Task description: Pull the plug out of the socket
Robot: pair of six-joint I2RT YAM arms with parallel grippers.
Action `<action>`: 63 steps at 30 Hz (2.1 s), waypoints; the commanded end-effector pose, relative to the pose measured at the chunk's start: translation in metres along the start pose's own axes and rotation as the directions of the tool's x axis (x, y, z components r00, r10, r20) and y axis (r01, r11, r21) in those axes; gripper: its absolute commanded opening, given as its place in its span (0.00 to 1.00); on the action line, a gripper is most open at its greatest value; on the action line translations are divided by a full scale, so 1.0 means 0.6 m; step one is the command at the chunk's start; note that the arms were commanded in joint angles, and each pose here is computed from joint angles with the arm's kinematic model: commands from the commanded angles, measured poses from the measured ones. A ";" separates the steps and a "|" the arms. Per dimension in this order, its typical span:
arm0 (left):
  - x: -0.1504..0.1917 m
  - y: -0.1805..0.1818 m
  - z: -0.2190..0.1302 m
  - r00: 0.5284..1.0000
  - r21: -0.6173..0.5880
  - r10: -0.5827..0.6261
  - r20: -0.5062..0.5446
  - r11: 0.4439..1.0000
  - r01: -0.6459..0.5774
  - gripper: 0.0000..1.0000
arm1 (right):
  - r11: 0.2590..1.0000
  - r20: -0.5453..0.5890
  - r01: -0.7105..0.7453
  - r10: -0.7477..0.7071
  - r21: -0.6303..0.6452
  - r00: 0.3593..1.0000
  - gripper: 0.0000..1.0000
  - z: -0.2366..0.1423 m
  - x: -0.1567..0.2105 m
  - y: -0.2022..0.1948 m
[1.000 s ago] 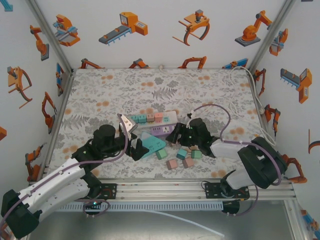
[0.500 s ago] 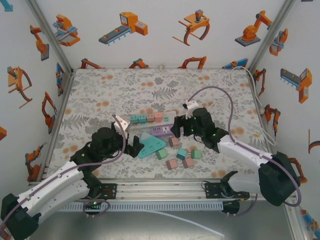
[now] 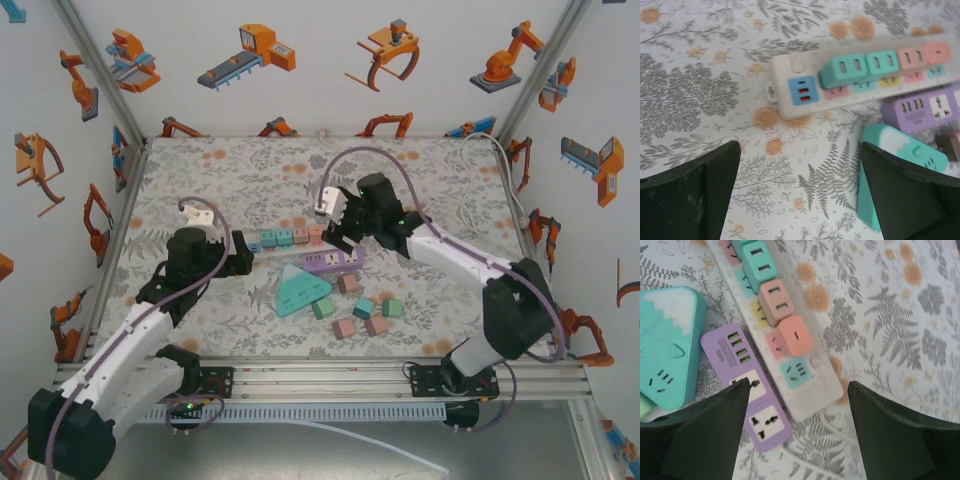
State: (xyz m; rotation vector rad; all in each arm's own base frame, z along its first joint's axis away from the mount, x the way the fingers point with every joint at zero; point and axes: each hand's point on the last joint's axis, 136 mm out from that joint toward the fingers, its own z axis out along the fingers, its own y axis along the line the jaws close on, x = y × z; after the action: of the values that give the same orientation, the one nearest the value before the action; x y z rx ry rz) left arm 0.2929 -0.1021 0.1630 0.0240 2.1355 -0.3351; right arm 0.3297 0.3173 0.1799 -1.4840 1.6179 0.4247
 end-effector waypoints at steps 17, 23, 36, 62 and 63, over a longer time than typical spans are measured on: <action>-0.023 0.042 0.089 0.988 -0.039 -0.115 -0.103 0.993 0.111 0.95 | 0.903 -0.083 0.113 -0.161 -0.415 0.984 0.47 0.128 0.059 0.032; -0.006 0.023 0.122 0.977 0.026 -0.146 -0.157 0.988 0.152 0.78 | 0.901 -0.081 0.111 -0.158 -0.419 0.984 0.30 0.141 0.070 0.036; 0.057 0.014 0.190 0.931 0.047 -0.181 -0.316 0.977 0.206 0.52 | 0.901 -0.067 0.117 -0.159 -0.418 0.985 0.26 0.141 0.067 0.037; 0.165 0.028 0.190 0.856 -0.073 -0.063 -0.513 0.997 0.029 0.37 | 0.917 0.018 0.076 -0.075 -0.392 0.997 0.24 0.133 -0.006 0.007; 0.165 0.028 0.190 0.856 -0.074 -0.059 -0.514 0.997 0.024 0.38 | 0.918 0.019 0.072 -0.070 -0.391 0.997 0.24 0.132 -0.008 0.006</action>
State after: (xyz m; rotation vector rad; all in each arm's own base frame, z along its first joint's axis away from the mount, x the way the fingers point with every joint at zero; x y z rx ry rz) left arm 0.3698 -0.1327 0.0661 -0.0312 2.4895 -0.4271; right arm 0.3524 0.3550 0.0995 -1.8956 1.6395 0.6578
